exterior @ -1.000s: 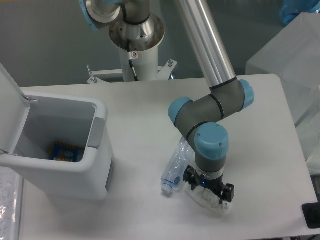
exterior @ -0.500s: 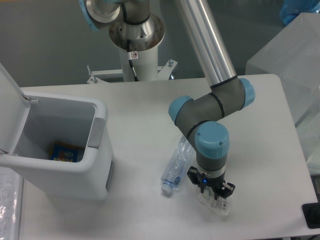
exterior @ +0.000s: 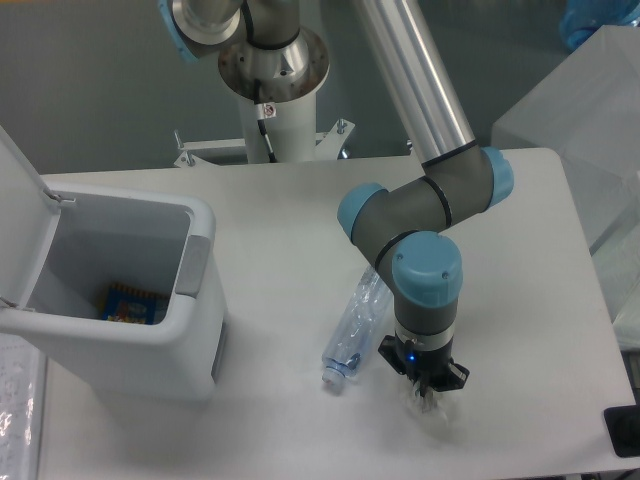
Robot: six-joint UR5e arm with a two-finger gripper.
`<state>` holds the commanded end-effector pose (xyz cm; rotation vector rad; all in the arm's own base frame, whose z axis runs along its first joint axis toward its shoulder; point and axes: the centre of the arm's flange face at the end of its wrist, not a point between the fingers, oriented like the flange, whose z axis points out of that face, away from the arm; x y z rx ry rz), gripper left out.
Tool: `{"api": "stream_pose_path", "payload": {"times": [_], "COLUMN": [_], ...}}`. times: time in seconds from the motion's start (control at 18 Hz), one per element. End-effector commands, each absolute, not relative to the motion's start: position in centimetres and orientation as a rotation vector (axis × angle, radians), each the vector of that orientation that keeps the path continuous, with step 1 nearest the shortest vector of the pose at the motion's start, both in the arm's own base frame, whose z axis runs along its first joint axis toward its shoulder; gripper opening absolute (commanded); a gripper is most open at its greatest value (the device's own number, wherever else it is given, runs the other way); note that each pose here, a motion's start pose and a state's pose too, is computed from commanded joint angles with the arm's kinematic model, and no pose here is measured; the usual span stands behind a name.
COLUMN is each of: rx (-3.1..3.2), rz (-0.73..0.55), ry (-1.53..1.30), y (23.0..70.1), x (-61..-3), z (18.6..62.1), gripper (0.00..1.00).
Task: Place the trash in the trash can
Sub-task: 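Close the gripper on the plastic bag and pinch it, then lift the plastic bag and carry it over the trash can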
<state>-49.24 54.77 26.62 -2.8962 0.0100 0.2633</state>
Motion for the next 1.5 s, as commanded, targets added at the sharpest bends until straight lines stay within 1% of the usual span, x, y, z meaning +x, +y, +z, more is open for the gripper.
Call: {"api": "stream_pose_path", "payload": {"times": [0.11, 0.28, 0.44, 0.67, 0.78, 0.89, 1.0, 1.17, 1.22, 1.39, 1.5], "rx": [-2.811, -2.743, -2.709, -2.643, -2.602, -2.551, -2.502, -2.494, -2.485, -2.451, -2.418], "rz": [0.244, 0.229, 0.281, 0.358, 0.372, 0.313, 0.283, 0.228, 0.220, 0.179, 0.162], "ry": [-0.012, 0.005, 0.016, 0.061, 0.073, 0.061, 0.026, -0.047, -0.072, -0.227, -0.301], "y": [55.2, 55.5, 55.4, 57.4, 58.1, 58.6, 58.5, 59.3, 59.4, 58.4, 56.7], "x": [-48.7, -47.9, -47.7, -47.1, -46.7, -46.0, -44.9, -43.1, -42.4, -40.8, -37.9], "z": [29.9, 32.6, 35.7, 40.1, 42.1, 43.1, 45.3, 45.3, 46.0, 48.2, 50.9], "gripper": [0.00, 0.00, 0.00, 0.00, 0.00, 0.00, 0.00, 0.00, 0.00, 0.00, 0.00]}}
